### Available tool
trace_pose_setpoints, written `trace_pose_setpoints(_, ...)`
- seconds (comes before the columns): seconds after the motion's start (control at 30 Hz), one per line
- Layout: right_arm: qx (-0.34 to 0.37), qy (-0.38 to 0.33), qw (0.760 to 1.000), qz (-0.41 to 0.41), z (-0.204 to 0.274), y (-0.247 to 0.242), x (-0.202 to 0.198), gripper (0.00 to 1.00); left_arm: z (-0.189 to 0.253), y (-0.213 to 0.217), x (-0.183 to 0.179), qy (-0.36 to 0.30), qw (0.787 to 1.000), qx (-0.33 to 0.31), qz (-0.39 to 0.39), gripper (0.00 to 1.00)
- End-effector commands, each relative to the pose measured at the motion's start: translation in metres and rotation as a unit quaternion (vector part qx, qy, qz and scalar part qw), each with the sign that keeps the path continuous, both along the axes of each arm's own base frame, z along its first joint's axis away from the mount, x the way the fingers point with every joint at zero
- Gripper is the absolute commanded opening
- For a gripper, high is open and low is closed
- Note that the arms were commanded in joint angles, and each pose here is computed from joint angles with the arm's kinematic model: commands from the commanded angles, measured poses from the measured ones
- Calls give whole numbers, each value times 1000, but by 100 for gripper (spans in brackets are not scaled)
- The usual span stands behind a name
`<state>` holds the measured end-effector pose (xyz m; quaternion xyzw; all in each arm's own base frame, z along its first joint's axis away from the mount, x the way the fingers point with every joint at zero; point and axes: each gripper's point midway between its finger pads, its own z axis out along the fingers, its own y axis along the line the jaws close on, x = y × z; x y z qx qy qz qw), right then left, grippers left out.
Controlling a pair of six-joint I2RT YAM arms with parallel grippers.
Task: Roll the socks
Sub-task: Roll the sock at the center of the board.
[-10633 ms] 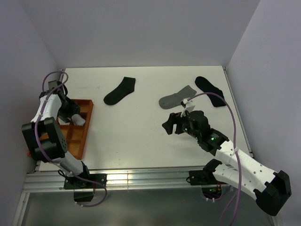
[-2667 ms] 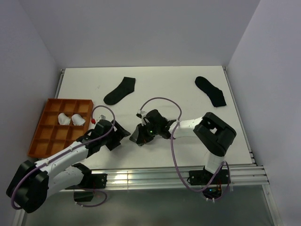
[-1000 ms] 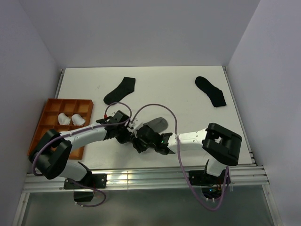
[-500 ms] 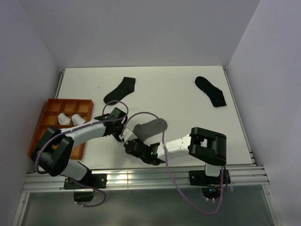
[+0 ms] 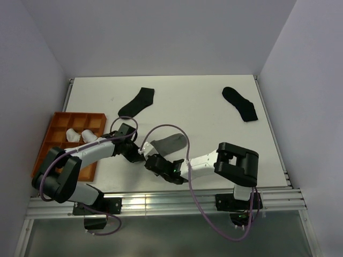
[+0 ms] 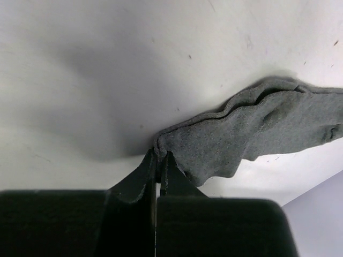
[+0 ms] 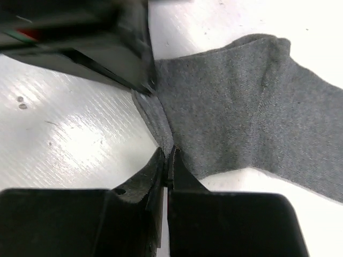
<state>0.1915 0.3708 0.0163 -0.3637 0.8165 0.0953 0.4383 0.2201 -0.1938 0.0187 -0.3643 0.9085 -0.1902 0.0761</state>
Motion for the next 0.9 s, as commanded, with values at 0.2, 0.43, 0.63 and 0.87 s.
trace_pose_setpoints(0.2, 95, 211, 970, 76, 5, 2, -15, 0, 8, 9, 29, -50, 997, -26, 43, 1)
trace_pose_setpoints(0.43, 152, 331, 927, 85, 5, 0, -17, 0, 23, 4, 44, -103, 992, -52, 53, 19)
trace_pose_setpoints(0.63, 215, 423, 878, 64, 1, -8, -14, 0, 43, 11, 45, -160, 984, -60, 58, 47)
trace_pose_setpoints(0.87, 285, 481, 829, 18, 0, -22, 2, 0, 61, 15, 33, -221, 972, -67, 37, 54)
